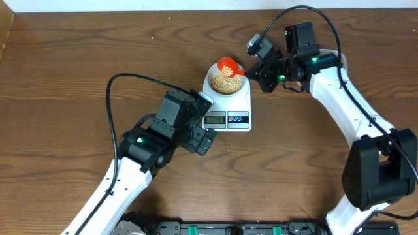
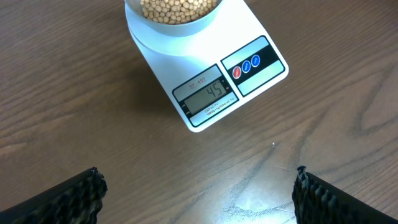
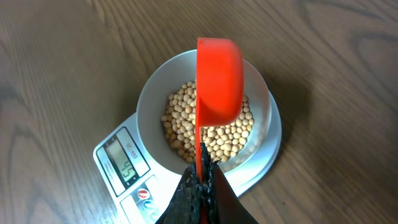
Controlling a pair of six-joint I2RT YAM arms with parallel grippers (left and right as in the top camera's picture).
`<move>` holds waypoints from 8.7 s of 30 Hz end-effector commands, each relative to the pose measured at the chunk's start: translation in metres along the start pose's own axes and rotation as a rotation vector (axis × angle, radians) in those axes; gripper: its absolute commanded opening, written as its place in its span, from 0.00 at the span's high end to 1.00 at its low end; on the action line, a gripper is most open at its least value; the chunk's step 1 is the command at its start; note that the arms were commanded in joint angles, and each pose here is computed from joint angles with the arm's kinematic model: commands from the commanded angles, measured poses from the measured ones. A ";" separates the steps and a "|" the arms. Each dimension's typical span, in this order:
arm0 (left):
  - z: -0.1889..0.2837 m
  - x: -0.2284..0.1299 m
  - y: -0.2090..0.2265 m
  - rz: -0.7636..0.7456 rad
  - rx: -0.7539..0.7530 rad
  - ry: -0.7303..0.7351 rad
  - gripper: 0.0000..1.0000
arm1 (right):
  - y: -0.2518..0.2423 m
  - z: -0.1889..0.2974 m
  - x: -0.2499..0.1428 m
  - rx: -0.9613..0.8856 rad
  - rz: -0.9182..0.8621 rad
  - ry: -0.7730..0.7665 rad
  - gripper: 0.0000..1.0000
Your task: Scoop item into bowl and weigh 50g on scale
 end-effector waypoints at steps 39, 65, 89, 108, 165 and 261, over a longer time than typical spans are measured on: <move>0.001 0.003 0.002 -0.012 0.011 -0.004 0.02 | -0.004 0.036 0.015 0.241 -0.185 -0.143 0.99; 0.001 0.003 0.002 -0.012 0.011 -0.004 0.02 | -0.111 0.182 -0.048 0.364 -0.741 -0.417 0.99; 0.001 0.003 0.002 -0.012 0.011 -0.004 0.02 | -0.128 0.223 -0.112 0.203 -0.887 -0.414 0.99; 0.000 0.003 0.002 -0.012 0.011 -0.004 0.02 | -0.147 0.236 -0.111 0.161 -0.927 -0.474 0.99; 0.000 0.003 0.002 -0.012 0.011 -0.004 0.02 | -0.093 0.135 -0.055 -0.899 -0.551 0.161 0.97; 0.000 0.003 0.002 -0.012 0.011 -0.004 0.02 | 0.010 0.268 -0.040 -0.760 -0.794 -0.292 0.01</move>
Point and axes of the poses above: each gripper's point midway between its finger pads, its own z axis back along the fingers, its own y axis along the line the jaws close on, x = y × z, the point moved 6 cm from there along z, back along the fingers, and after that the axes turned 10 degrees about -z, right-handed, at the moved point
